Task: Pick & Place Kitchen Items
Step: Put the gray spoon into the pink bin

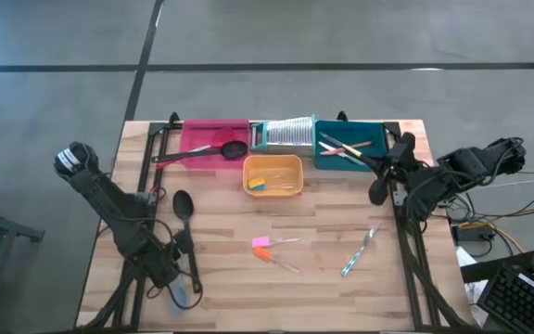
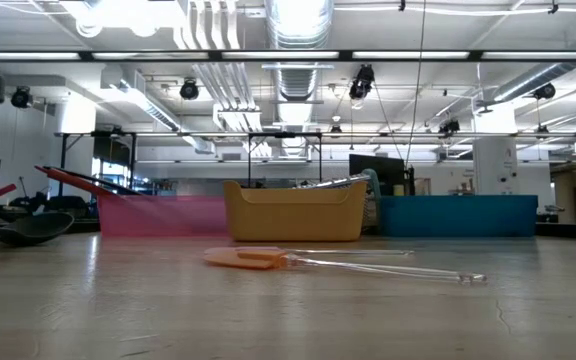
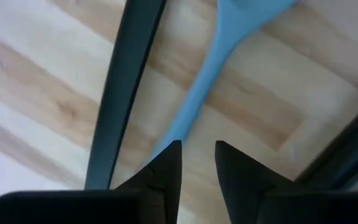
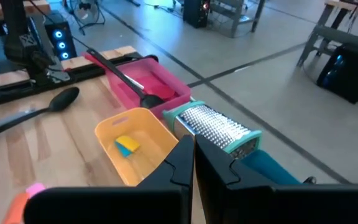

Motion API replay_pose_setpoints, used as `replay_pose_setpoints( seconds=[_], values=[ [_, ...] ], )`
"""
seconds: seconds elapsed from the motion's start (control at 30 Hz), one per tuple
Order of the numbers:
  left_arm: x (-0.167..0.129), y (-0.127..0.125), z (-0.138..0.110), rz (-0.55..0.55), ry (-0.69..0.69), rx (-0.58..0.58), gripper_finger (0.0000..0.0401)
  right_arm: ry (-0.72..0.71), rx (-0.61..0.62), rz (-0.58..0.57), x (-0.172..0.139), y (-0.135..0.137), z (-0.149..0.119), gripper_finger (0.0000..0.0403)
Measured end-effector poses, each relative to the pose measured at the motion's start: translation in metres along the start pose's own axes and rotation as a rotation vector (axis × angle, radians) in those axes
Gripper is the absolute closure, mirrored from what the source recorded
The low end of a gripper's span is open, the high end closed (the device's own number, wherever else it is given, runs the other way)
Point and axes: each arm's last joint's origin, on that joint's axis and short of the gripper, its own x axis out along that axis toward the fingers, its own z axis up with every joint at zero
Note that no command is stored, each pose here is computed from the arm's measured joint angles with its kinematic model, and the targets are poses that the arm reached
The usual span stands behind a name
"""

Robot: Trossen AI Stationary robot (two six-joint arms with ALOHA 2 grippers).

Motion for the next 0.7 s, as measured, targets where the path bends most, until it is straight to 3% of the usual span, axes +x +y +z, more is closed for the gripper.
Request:
replay_pose_setpoints(
  seconds=[0.2, 0.7],
  values=[
    [0.009, 0.000, 0.004, 0.011, -0.089, 0.045, 0.0301, -0.010, -0.015, 0.005, -0.002, -0.001, 0.004, 0.0394],
    [0.027, -0.001, 0.001, 0.008, -0.159, 0.057, 0.0311, -0.009, -0.020, 0.003, -0.002, -0.001, 0.004, 0.0394]
  ],
)
